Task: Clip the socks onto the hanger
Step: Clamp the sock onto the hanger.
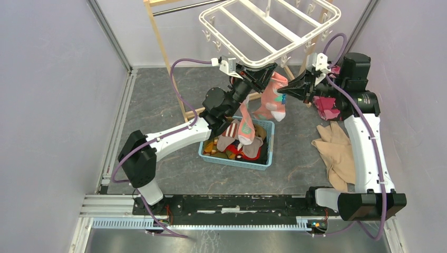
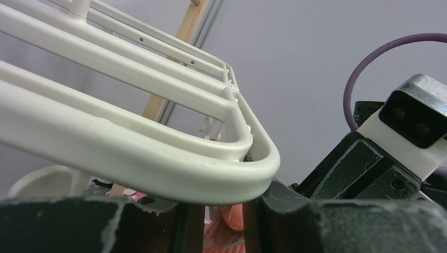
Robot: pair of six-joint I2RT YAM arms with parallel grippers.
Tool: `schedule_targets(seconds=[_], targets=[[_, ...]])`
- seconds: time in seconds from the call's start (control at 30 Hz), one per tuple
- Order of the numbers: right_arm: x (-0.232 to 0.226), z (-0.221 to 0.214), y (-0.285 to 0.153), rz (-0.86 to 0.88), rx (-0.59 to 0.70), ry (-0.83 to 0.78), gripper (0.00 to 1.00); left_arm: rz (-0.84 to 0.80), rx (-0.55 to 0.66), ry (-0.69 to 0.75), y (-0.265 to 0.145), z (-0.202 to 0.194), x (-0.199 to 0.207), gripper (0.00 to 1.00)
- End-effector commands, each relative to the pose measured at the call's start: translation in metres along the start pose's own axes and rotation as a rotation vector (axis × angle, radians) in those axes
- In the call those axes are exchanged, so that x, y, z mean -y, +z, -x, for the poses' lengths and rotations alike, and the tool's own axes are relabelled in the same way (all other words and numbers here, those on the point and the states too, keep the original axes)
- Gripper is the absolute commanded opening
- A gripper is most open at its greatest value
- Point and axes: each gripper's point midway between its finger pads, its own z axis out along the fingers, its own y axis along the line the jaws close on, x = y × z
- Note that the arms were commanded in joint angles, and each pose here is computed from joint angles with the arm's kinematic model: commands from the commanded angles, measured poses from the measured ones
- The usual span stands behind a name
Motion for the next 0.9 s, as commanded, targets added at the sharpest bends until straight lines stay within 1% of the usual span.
schedule_targets(seconds=[0.0,0.37,0.6,0.77,0.87], targets=[[-0.005,0.018,-0.005,-0.011,0.004,-0.081,0.0,-0.024,0.089,-0.061,0.005,0.034,0.013,0.19],[0.01,0.027,-0.007,-0.083,0.0,-0.1,0.0,-0.018,0.086,-0.063,0.002,0.033,0.011,0.2],[0.007,0.028,-0.007,-0.076,0.005,-0.108,0.0,-0.017,0.084,-0.065,0.001,0.033,0.01,0.21],[0.005,0.025,-0.006,-0.068,0.004,-0.103,0.0,-0.012,0.086,-0.069,0.001,0.033,0.01,0.24],[0.005,0.023,-0.006,-0.065,0.003,-0.098,0.0,-0.006,0.084,-0.075,0.001,0.033,0.009,0.32]])
